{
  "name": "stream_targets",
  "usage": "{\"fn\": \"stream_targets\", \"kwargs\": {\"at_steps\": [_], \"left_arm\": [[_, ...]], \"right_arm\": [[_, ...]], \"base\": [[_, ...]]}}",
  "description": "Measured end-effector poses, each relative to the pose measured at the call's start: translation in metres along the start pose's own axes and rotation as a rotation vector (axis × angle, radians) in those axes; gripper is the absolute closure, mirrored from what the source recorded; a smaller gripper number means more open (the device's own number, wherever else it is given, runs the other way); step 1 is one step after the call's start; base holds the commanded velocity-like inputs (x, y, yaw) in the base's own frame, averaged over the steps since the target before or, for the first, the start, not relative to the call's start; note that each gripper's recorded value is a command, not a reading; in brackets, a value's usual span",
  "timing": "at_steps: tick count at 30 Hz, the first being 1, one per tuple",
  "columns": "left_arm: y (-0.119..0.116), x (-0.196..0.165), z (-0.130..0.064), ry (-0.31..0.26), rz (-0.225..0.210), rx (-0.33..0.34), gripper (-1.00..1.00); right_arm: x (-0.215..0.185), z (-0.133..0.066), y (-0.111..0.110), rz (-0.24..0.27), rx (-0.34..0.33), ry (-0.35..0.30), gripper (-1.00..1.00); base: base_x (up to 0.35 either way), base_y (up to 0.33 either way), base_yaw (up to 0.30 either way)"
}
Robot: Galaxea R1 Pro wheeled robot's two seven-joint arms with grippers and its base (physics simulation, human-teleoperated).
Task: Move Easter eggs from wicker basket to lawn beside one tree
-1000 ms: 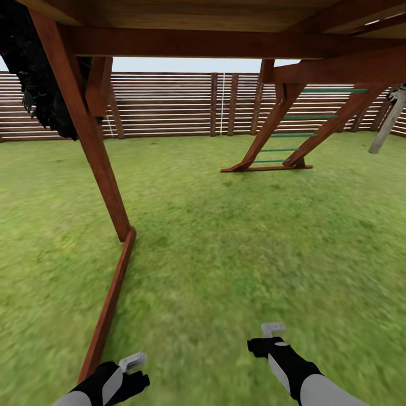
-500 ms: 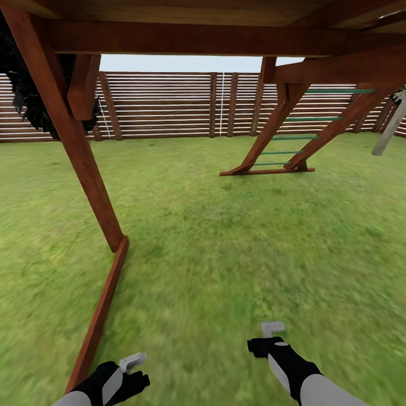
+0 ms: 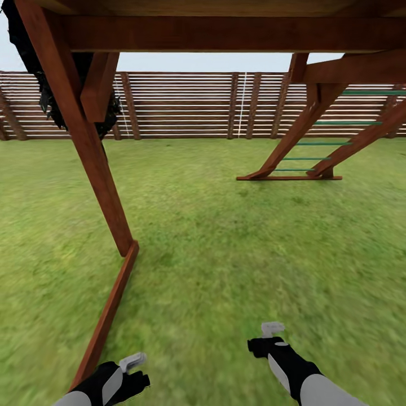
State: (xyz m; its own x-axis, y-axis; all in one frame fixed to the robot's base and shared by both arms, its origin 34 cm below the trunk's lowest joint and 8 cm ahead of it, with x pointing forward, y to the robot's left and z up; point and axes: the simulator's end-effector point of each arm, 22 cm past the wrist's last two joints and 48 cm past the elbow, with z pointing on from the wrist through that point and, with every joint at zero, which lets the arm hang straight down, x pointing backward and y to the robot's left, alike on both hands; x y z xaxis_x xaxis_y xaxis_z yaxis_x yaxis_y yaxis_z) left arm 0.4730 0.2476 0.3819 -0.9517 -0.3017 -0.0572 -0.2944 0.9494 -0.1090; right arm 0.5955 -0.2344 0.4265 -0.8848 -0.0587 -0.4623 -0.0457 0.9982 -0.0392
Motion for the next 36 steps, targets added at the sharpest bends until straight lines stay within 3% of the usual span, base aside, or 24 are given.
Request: {"fn": "stream_targets", "kwargs": {"at_steps": [23, 32, 36], "left_arm": [[-0.0001, 0.0000, 0.0000, 0.000, 0.000, 0.000, -1.00], [0.0012, -0.0007, -0.0001, -0.002, 0.000, -0.002, -1.00], [0.0028, -0.0078, -0.0004, -0.032, 0.000, -0.004, -1.00]], "right_arm": [[0.0000, 0.0000, -0.0013, 0.004, 0.001, -0.001, -1.00], [0.0004, 0.0000, -0.0003, 0.005, 0.000, 0.000, -1.00], [0.0011, 0.0000, 0.0011, 0.002, -0.001, -0.006, -1.00]], "base": [[0.336, -0.071, 0.034], [0.336, -0.071, -0.090], [0.336, -0.071, -0.008]]}}
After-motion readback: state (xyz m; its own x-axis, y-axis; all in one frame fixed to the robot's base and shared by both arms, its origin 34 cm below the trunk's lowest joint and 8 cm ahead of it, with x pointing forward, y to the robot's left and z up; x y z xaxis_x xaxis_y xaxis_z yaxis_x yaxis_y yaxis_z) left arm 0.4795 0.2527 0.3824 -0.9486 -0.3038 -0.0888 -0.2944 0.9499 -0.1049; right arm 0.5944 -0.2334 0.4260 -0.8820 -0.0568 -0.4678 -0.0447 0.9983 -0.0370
